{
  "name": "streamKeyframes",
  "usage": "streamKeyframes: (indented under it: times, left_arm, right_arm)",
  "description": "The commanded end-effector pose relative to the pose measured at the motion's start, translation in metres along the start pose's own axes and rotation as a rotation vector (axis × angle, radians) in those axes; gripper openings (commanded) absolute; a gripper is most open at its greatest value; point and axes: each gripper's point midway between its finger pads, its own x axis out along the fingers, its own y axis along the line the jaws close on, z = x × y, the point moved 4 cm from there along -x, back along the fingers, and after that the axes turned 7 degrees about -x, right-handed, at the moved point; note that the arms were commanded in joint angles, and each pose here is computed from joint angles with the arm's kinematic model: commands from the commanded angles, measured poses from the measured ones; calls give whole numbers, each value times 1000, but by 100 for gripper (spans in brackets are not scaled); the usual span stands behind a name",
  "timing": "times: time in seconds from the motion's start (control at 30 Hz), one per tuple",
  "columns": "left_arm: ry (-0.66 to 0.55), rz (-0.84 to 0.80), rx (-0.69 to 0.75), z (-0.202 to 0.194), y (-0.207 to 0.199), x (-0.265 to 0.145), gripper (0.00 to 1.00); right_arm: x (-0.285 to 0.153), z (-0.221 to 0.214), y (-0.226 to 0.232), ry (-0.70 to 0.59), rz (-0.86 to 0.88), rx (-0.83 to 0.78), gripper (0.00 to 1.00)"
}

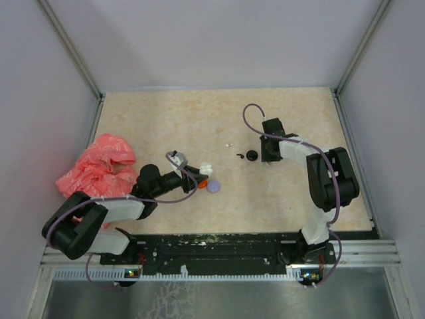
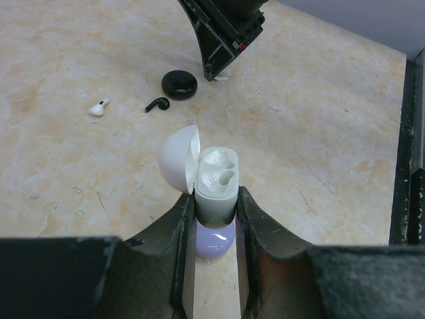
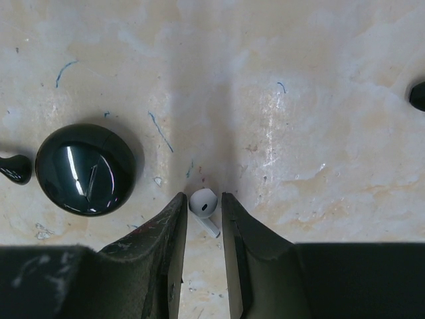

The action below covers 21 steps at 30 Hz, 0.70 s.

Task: Insert the wireless bluetooth earbuds into the charging case
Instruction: Pick up the earbud from the center of the board.

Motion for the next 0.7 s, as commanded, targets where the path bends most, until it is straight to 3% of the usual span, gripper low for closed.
streamKeyframes:
  times: [0.0, 0.2, 0.4, 0.67]
  left_arm:
    - [-32, -26, 23, 9, -2, 0, 0]
    - [-32, -23, 16, 11, -3, -1, 0]
    - [-55, -49, 29, 14, -9, -4, 0]
    - [-94, -61, 22, 25, -11, -2, 0]
  right_arm:
    - [-1, 12, 1, -31, 6, 27, 27]
    - [-3, 5, 1, -17, 13, 21, 18]
    - [-25, 13, 5, -85, 64, 16, 13]
    - [-84, 34, 27, -276, 227, -14, 10]
